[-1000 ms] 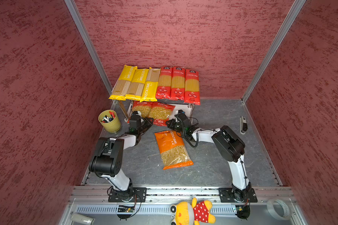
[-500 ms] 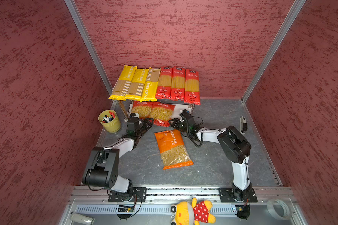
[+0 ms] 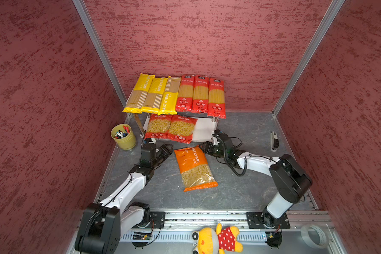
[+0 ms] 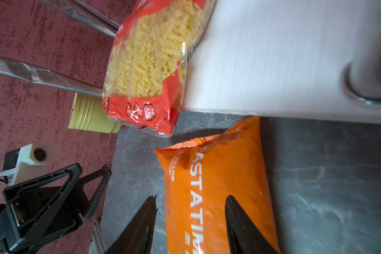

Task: Place and organize the pasta boxes and bags onto the shelf
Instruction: 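Withdraw both grippers from the shelf and reach toward the orange PASTATIME bag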

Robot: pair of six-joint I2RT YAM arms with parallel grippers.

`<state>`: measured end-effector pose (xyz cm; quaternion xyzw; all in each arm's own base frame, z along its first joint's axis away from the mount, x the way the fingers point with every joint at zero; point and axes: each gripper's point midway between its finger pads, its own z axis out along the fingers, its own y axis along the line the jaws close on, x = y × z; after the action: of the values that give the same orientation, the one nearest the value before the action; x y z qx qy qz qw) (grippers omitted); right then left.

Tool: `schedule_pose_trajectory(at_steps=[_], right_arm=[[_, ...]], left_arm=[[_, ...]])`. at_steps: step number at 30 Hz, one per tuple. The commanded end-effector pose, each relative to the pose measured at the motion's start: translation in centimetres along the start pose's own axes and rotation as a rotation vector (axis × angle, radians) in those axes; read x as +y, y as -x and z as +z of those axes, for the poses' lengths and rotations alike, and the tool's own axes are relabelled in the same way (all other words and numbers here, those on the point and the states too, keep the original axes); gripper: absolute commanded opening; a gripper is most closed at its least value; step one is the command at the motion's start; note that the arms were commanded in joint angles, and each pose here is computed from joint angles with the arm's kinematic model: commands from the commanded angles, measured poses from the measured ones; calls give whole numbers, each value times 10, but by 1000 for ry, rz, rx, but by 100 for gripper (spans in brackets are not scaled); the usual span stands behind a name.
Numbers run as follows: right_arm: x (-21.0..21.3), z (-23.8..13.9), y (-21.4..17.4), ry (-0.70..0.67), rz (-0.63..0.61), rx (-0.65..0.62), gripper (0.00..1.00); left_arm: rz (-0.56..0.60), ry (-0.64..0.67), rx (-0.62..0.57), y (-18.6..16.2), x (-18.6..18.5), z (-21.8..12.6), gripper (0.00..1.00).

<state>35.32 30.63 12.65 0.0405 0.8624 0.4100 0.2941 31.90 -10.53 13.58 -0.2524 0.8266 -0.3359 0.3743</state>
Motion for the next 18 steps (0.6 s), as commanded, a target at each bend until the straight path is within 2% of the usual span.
schedule_pose_trajectory(at_steps=[1,6,11,18], right_arm=[[-28,-18,-22,-113,-52,75,52],[-47,-35,-44,-179,-83,139,54],[-57,-31,-70,-156,-63,230,55],[-58,-14,-93,-95,25,299,52]], left_arm=[[33,105,57,-28,23,-10,66],[78,151,165,-71,30,-17,69],[62,190,286,-111,43,-16,75],[49,182,330,-131,46,-8,77]])
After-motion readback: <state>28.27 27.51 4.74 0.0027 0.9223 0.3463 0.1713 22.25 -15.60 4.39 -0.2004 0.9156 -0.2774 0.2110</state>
